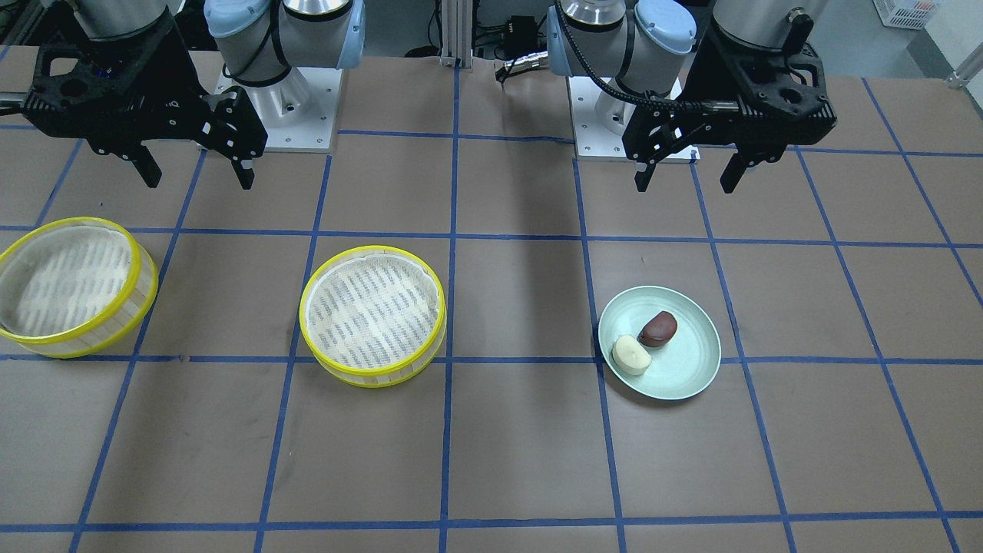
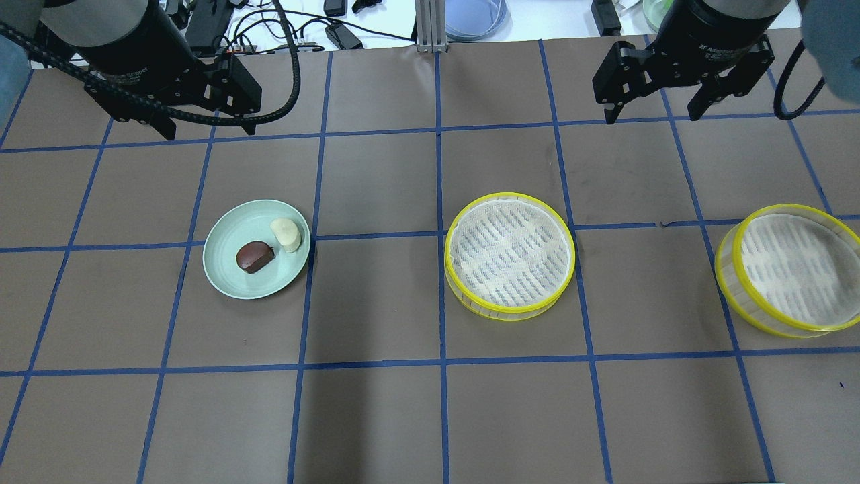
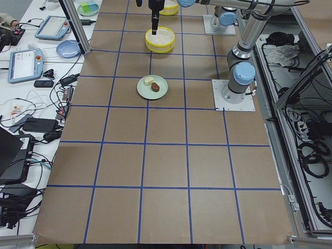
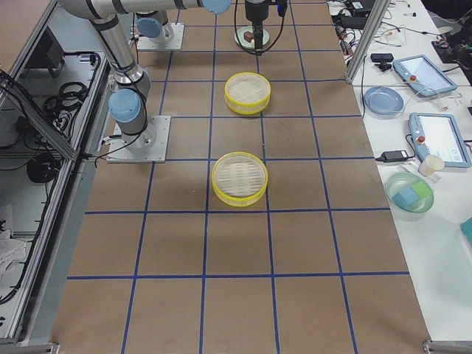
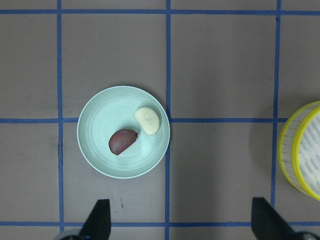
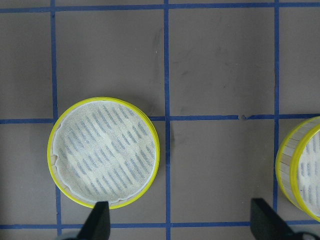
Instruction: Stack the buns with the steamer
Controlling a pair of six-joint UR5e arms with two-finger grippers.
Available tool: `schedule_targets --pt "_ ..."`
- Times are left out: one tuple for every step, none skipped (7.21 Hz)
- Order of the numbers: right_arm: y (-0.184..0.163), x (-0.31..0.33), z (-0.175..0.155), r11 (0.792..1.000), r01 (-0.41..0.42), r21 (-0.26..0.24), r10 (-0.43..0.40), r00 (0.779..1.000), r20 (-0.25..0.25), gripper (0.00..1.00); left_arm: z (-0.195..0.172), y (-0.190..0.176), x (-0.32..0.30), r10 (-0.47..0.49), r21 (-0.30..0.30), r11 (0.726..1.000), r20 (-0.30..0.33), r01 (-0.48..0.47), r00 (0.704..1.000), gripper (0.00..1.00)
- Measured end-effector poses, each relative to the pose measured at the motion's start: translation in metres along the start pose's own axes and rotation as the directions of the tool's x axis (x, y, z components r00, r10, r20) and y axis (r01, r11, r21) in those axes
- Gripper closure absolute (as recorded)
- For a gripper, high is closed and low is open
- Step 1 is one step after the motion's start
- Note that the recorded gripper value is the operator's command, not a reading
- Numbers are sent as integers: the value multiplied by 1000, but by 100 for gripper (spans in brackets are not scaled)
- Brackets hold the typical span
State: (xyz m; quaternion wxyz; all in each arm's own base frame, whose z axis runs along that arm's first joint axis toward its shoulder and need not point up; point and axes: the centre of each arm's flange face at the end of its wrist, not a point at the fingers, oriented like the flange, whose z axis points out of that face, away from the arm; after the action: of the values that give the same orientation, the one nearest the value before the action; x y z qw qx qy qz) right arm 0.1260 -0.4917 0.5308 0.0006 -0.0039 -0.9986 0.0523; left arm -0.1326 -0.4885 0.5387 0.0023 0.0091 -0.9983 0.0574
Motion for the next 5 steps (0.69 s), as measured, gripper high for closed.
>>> schedule_targets --pt "0 0 0 1000 -2 0 2 1000 -1 1 1 -1 -1 -2 -2 1000 0 2 1000 0" --pt "0 0 0 1000 -4 0 4 1000 -2 1 6 -3 -3 -6 -10 1000 0 6 1000 0" --pt "0 0 0 1000 -2 1 2 1000 -4 0 19 -12 -6 -11 -14 1000 -1 11 1000 0" --pt "-1 2 0 1000 1 1 -1 1000 -7 1 37 -26 -11 -20 -19 1000 3 20 1000 0" --pt "-2 6 1 1000 17 -1 -17 1000 -18 1 59 -38 -22 -41 -39 998 9 41 999 0"
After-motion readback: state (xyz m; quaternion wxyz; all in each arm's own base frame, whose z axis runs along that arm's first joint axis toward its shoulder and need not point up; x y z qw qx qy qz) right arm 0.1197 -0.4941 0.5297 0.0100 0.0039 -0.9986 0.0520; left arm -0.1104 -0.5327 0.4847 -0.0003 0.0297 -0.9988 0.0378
